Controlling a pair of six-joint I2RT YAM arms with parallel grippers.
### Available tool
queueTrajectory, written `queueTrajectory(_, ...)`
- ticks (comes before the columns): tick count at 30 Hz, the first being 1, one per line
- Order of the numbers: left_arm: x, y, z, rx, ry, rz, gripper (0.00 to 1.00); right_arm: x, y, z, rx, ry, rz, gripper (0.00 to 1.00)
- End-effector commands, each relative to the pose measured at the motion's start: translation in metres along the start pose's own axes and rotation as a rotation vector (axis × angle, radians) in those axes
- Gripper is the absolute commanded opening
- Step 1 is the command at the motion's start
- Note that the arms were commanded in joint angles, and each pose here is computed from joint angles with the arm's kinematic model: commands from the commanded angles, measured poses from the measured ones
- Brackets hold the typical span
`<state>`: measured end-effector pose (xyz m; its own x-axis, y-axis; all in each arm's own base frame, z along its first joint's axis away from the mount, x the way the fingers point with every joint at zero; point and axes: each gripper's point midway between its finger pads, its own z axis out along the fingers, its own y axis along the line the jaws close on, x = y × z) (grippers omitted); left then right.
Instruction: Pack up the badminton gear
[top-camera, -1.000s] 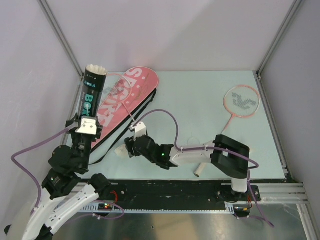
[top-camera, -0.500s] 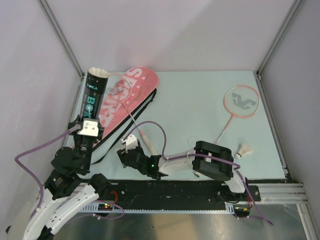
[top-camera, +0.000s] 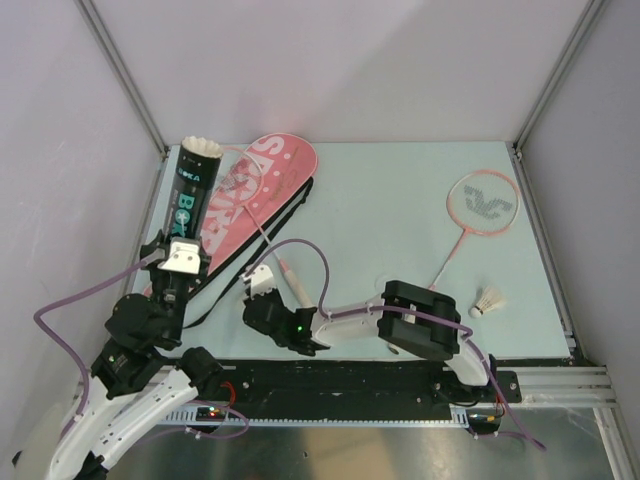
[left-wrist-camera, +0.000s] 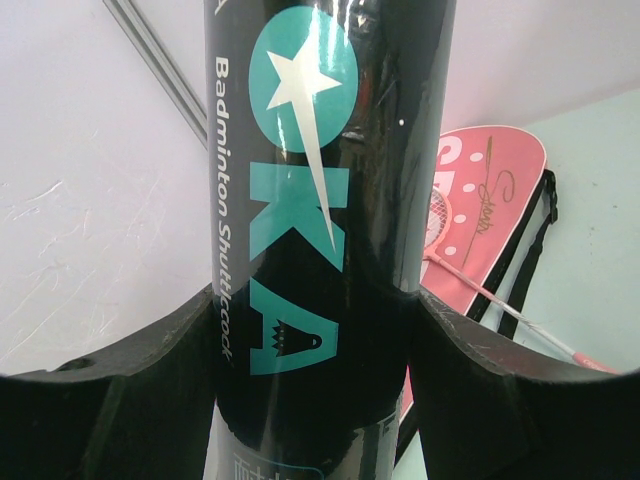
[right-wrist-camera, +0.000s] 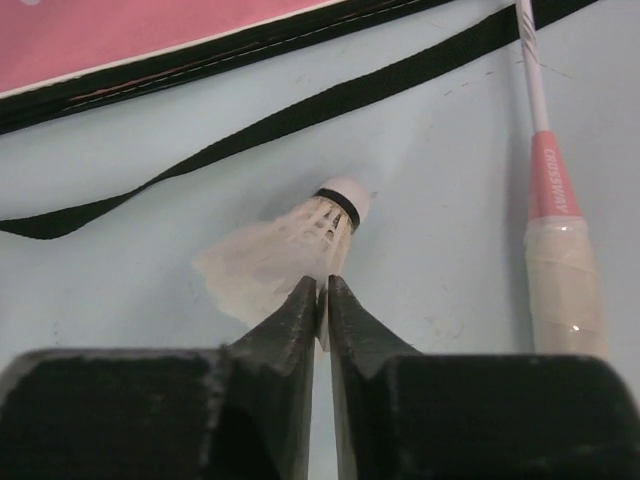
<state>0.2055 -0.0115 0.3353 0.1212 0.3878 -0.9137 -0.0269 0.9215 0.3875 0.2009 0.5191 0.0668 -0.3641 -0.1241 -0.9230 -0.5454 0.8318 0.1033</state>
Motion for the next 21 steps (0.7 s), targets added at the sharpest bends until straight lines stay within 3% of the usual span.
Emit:
queueTrajectory(1, -0.014, 0.006, 0.000, -0.019, -0.057, -0.044, 0.00, -0.028, -0.010, 0.003, 0.059, -0.046, 0.051, 0.10)
queueTrajectory(4, -0.012, 0.004, 0.000, -0.013, -0.054, -0.036, 0.00, -0.035, -0.006, 0.000, 0.002, -0.048, 0.059, 0.01)
queueTrajectory(11, -0.010, -0.013, -0.001, 0.070, -0.098, -0.011, 0.00, -0.092, -0.017, -0.035, -0.137, -0.058, 0.089, 0.00)
queueTrajectory(21, -0.011, -0.076, -0.015, 0.394, -0.269, 0.147, 0.00, -0.174, -0.127, -0.109, -0.295, 0.006, 0.193, 0.00)
